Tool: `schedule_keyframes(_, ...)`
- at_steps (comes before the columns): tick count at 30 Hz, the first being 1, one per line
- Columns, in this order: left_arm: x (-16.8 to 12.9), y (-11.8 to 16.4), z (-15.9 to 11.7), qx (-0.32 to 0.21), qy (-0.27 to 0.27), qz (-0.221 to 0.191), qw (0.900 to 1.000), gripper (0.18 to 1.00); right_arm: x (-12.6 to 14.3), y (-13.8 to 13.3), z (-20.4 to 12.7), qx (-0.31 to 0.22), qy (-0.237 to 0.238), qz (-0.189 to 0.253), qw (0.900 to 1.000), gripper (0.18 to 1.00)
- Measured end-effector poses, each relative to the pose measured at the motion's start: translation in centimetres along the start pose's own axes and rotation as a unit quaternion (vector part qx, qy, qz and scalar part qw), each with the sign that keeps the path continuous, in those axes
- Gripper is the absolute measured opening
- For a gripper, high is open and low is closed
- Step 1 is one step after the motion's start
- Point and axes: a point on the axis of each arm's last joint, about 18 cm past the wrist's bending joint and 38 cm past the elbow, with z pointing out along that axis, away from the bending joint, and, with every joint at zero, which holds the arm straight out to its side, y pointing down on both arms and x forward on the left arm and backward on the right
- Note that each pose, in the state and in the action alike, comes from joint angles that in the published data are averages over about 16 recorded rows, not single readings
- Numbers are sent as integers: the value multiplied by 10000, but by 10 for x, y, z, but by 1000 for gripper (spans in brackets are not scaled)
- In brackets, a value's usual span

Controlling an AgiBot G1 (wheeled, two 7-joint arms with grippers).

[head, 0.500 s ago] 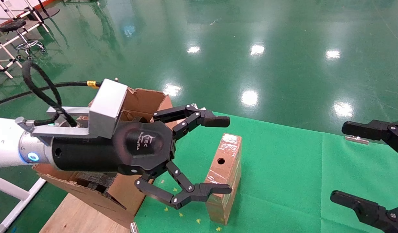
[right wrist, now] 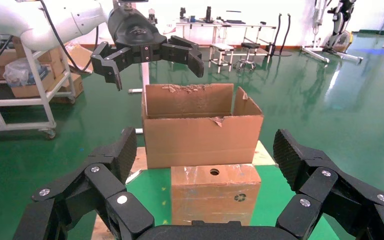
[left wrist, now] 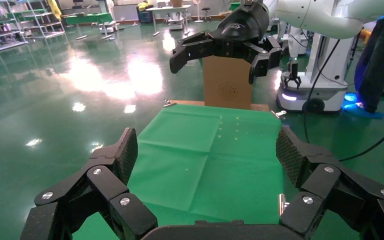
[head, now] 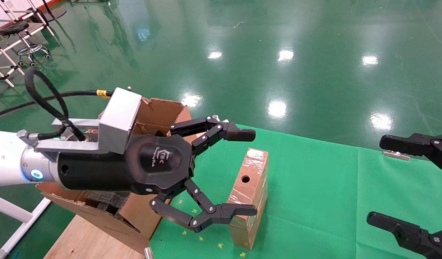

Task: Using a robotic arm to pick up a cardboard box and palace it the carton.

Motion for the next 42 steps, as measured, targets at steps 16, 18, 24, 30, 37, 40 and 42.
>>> schedule_keyframes(16,-14,7,11,-714,-12,-571,9958,1001,0,0,0,0,0,0,10000,934)
schedule_keyframes(18,-19,7,16,-956,-13,-712,9929,1001,0,0,0,0,0,0,10000,916)
schedule_keyframes(24,-36,5,32,-1820,-71,-1083,9773,1001,0,0,0,0,0,0,10000,827)
schedule_keyframes(30,-49,3,49,-2547,-162,-1393,9568,1001,0,0,0,0,1,0,10000,699)
schedule_keyframes(37,-57,2,61,-3002,-255,-1550,9408,1001,0,0,0,1,2,1,10000,531)
schedule_keyframes(40,-59,4,63,-3089,-278,-1587,9373,1001,0,0,0,1,3,1,10000,453)
schedule_keyframes(42,-60,5,64,-3160,-322,-1612,9344,1001,0,0,0,1,3,2,10000,420)
